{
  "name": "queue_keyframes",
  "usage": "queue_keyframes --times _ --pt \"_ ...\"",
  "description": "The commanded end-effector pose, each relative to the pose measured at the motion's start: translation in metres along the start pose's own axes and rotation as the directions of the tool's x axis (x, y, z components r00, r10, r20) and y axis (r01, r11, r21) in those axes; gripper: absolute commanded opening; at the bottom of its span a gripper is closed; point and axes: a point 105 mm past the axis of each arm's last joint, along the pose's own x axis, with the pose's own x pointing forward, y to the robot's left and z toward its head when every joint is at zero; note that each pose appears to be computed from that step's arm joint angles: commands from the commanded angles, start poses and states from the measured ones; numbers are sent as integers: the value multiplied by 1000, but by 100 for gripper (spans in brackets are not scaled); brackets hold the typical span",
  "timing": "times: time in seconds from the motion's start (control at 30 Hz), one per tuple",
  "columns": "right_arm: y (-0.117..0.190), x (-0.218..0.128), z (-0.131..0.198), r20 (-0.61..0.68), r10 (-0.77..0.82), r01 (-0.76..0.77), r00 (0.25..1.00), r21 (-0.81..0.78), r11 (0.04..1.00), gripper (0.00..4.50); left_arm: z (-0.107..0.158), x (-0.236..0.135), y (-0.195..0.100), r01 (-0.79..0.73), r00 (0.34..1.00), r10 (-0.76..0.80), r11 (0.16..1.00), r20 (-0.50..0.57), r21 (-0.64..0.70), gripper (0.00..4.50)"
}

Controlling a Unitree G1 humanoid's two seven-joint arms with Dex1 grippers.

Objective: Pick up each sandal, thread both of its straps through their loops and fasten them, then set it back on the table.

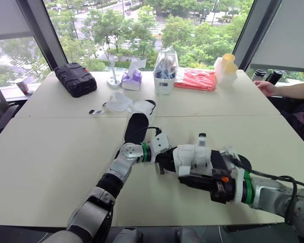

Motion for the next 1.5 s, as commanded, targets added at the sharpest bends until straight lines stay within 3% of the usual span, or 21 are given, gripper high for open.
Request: queue_keyframes --times 0.03,0.1,0.33,0.43,0.57,0.77,0.87,0.97,1.07,1.17,1.4,1.5 --pt "1 2 21 168 43 -55 985 69 996 4 -9 1 -6 9 999 -9 1000 -35 -12 0" --pt "-13 1 26 252 -2 -38 968 152 988 4 -10 1 -6 6 999 -6 1000 -36 -13 0" --pt "-36 3 28 307 -122 50 944 232 972 4 -10 -1 -7 -4 999 4 1000 -38 -15 0" --pt "-40 1 33 337 -156 77 929 235 969 96 -10 -1 -7 -6 999 5 1000 -37 -18 0" --pt "-36 -4 40 346 -149 68 926 235 970 298 -11 -3 -8 -7 999 7 1000 -41 -22 0" --pt "-26 -15 67 336 -139 126 932 61 990 298 -12 -6 -7 -19 999 18 1000 -44 -25 0" --pt "-32 -14 87 280 -192 242 941 -155 958 298 -11 -6 -7 -19 999 18 999 -42 -28 0" --pt "-40 -5 88 182 -230 281 956 -337 899 298 -11 -6 -7 -17 999 16 999 -43 -28 0" --pt "-46 5 74 25 -224 208 974 -481 851 298 -11 -5 -7 -14 999 13 1000 -41 -27 0" --pt "-53 12 70 -60 -179 126 982 -499 858 298 -9 -2 -6 -19 999 18 999 -36 -27 0" --pt "-73 21 75 -104 -138 70 985 -487 871 298 -8 -3 -4 -50 998 50 998 -26 -33 0" --pt "-71 23 73 -123 -93 26 988 -465 885 220 -10 -5 -3 -59 998 58 998 -29 -33 0"
